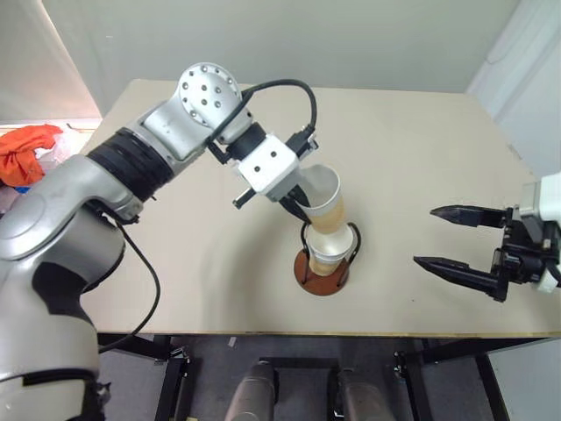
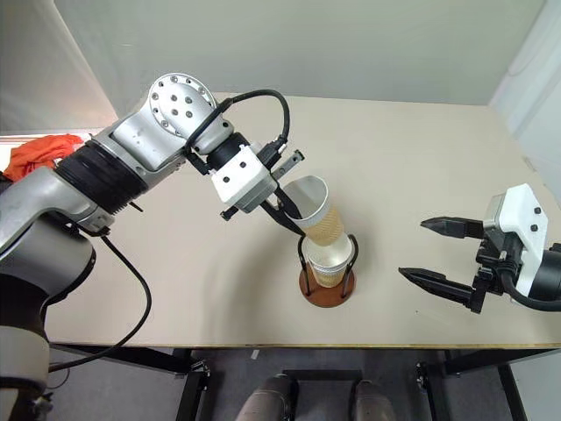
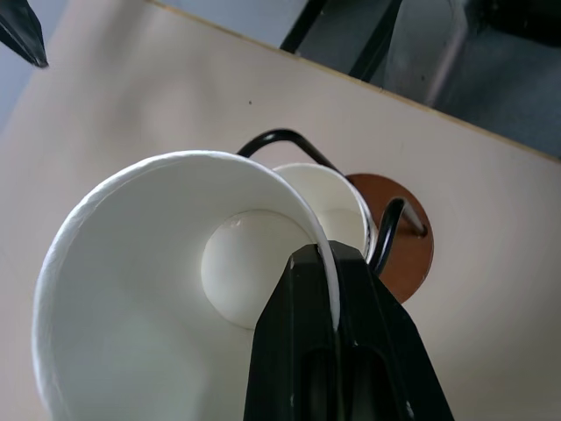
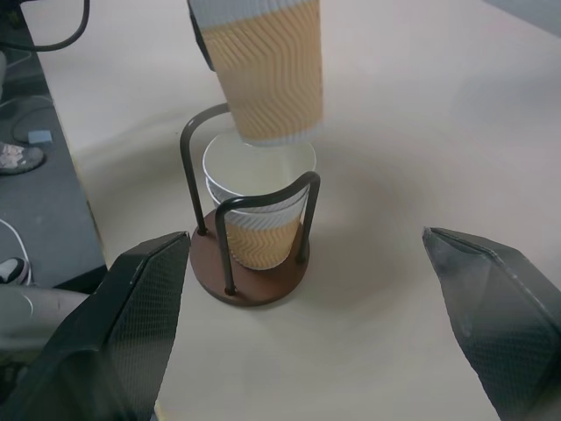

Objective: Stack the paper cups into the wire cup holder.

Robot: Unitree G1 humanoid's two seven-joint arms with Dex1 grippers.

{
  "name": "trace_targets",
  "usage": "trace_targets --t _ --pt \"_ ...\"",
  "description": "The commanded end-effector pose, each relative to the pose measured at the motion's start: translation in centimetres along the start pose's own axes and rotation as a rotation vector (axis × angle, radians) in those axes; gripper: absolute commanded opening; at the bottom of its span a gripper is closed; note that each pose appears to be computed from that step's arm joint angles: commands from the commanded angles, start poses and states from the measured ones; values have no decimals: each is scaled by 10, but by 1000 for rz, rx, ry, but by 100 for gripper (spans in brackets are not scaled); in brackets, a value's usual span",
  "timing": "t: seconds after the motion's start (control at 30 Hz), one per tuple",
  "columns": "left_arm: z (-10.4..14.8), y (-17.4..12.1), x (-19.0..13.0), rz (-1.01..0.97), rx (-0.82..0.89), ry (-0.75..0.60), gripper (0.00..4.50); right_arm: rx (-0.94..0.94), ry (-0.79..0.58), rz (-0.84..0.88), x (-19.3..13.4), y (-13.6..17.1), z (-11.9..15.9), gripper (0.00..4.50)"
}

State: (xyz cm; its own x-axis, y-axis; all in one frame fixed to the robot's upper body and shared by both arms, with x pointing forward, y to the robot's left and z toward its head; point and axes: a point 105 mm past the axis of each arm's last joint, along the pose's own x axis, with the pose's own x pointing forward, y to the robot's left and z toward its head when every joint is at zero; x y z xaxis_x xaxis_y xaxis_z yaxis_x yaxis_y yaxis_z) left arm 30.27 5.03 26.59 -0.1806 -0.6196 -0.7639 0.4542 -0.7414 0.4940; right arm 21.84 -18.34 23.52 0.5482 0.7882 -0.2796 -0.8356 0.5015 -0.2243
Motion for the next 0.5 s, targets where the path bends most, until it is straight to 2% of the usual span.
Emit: trace_targets --t 0.03,0.23,0.37,0.47,0.5 --pt "19 6 -9 -8 57 -28 2 -43 -11 -5 1 -1 6 450" --pt "20 3 -1 -46 54 -41 2 -47 -15 4 5 -2 6 450" --pt "3 5 5 -60 60 47 2 -50 -12 -5 4 -2 6 450" --pt "5 7 7 -55 56 25 2 -48 -9 -10 4 -2 5 450" --pt "7 8 8 -52 57 15 20 -47 -8 -10 4 -2 5 450"
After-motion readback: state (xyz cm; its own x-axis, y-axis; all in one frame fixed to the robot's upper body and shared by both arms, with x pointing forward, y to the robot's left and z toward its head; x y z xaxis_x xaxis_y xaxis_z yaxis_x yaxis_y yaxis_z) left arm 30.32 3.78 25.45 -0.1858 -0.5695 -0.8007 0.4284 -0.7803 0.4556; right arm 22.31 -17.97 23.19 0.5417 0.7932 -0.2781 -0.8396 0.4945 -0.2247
